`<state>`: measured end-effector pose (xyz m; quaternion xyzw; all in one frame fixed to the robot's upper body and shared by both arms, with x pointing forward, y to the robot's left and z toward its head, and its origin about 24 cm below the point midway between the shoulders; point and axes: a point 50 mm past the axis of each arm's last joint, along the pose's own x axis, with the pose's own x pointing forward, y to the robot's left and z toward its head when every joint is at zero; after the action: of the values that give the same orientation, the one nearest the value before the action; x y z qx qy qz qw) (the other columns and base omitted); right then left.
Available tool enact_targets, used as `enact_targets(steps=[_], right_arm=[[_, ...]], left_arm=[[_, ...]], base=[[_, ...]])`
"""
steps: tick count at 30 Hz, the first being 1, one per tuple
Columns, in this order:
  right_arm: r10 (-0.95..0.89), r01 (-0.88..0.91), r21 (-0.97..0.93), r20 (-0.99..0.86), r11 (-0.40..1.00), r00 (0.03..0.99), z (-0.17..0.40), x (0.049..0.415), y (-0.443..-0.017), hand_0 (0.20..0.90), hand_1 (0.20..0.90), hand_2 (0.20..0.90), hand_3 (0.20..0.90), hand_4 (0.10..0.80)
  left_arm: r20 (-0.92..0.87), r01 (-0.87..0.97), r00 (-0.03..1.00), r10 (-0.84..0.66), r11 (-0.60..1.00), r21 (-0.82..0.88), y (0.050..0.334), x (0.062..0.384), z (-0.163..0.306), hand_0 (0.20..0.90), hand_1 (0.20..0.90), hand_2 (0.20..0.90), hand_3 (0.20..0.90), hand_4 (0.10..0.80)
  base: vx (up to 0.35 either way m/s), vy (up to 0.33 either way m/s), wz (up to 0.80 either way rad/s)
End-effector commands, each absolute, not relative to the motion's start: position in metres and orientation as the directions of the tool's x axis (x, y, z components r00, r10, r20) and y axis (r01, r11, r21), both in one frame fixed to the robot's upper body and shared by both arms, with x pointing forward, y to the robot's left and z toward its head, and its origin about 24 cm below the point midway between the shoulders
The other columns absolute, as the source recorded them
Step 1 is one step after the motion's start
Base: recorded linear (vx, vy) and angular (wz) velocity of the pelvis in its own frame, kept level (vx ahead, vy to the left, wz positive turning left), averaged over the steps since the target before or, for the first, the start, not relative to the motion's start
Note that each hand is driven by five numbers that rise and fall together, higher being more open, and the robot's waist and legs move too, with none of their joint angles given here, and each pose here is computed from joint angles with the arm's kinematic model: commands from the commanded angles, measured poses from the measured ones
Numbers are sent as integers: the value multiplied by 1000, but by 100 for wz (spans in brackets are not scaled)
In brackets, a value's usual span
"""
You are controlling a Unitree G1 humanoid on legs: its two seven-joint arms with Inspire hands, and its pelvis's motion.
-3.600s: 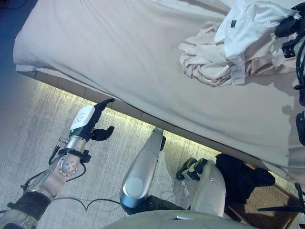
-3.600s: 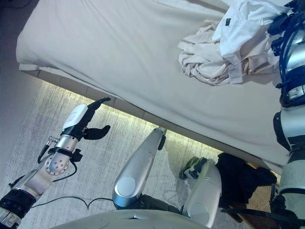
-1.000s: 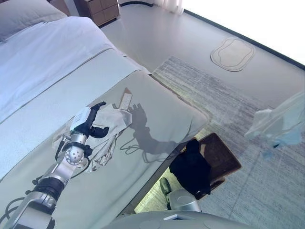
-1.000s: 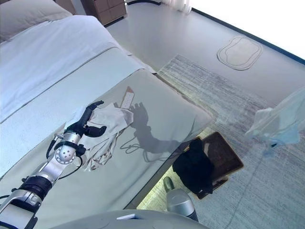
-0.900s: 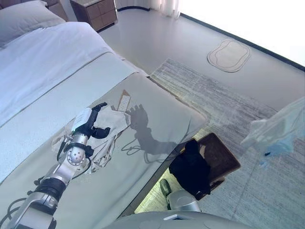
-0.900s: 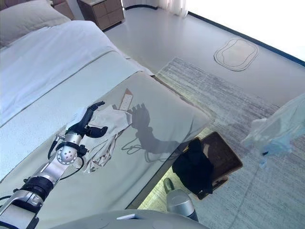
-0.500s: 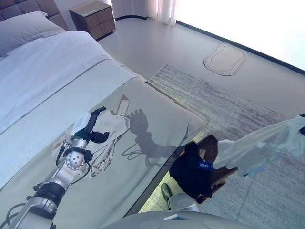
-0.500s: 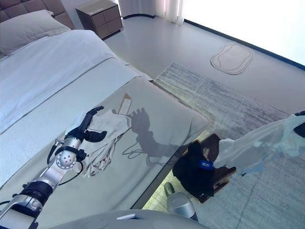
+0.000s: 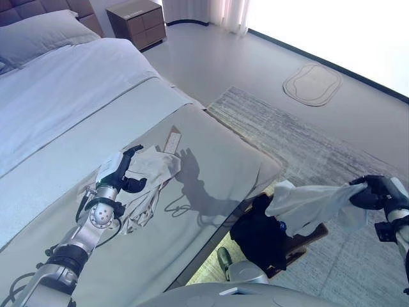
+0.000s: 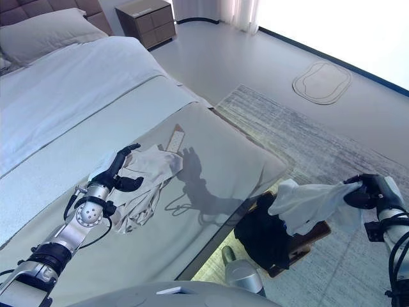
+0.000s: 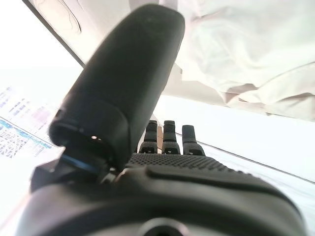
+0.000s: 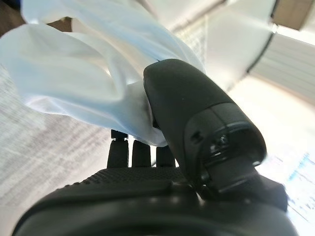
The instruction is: Pick up the clothes from the bed and place them into the basket
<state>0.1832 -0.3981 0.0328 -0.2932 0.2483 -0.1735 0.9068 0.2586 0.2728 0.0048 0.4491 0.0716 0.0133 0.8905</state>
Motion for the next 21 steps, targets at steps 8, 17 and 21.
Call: enact_targets(steps=[8, 17, 21], right_arm=[[-502, 234, -647, -265, 726, 823, 50, 214, -407, 900, 900, 900, 900, 800], [-534, 239, -642, -314, 729, 785, 37, 206, -409, 900, 900, 900, 900, 800], [-539, 241, -642, -318, 728, 780, 35, 205, -410, 900, 900, 900, 900, 800]], left_arm=[[80, -89, 996, 40, 584, 807, 265, 293, 54, 900, 900, 900, 900, 800], [87, -94, 995, 41, 583, 807, 268, 291, 57, 900, 900, 900, 900, 800], [94, -103, 994, 46, 586, 803, 268, 292, 58, 900, 900, 900, 900, 800]], base=[[3, -17, 8], [-2, -1, 2], [0, 0, 0]])
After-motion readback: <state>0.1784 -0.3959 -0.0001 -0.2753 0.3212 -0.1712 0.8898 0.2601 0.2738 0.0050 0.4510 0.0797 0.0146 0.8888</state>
